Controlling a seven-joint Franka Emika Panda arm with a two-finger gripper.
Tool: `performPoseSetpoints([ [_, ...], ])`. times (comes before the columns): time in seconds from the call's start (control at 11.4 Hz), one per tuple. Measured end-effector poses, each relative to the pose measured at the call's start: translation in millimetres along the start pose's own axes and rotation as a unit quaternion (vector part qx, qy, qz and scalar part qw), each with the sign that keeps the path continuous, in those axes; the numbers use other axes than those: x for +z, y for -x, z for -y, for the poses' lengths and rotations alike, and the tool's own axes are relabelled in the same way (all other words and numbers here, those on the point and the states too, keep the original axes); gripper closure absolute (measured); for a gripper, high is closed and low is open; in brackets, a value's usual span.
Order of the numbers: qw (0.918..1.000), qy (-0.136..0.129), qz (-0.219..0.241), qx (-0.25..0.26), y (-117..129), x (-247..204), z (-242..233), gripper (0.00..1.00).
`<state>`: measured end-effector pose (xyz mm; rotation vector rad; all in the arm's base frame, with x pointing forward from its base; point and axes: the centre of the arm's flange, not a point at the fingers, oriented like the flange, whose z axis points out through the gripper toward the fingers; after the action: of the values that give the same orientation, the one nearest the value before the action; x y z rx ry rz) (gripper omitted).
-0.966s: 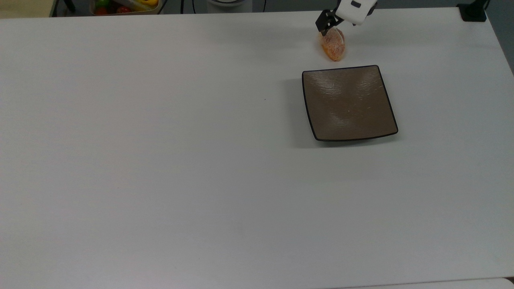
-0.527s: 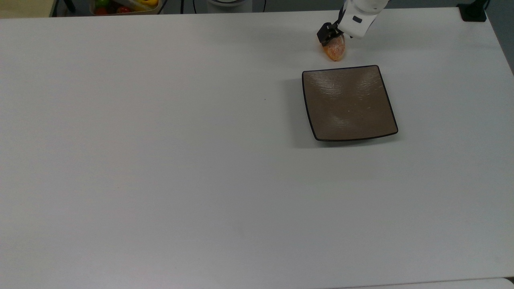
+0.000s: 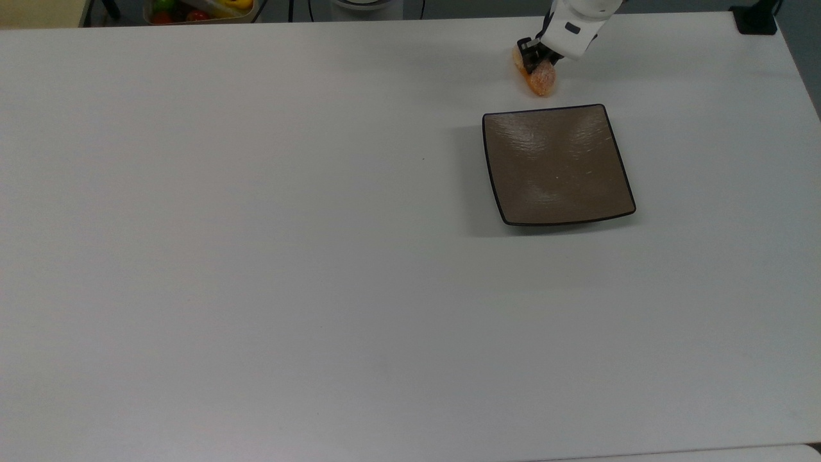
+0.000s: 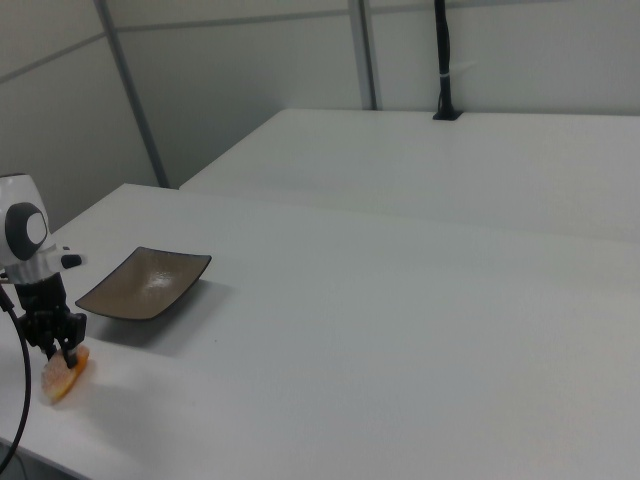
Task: Bread is placed on a ceramic plate
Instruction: 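Lift the bread roll and carry it onto the brown plate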
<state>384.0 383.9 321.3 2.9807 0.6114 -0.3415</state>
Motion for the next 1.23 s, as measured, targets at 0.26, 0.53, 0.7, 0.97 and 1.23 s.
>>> performPoseSetpoints([
  [0.26, 0.998, -0.011, -0.042, 0.047, -13.1, -41.3, -9.3, 0.69],
  [0.53, 0.9907, -0.022, -0.092, 0.097, -32.9, -91.9, -36.9, 0.68],
  [0.7, 0.9851, -0.023, -0.116, 0.125, -44.5, -113.4, -53.3, 0.68],
  [0.97, 0.9744, -0.043, -0.156, 0.156, -75.3, -123.6, -70.4, 0.66],
  [1.23, 0.9654, -0.035, -0.169, 0.195, -109.4, -103.7, -78.7, 0.62],
])
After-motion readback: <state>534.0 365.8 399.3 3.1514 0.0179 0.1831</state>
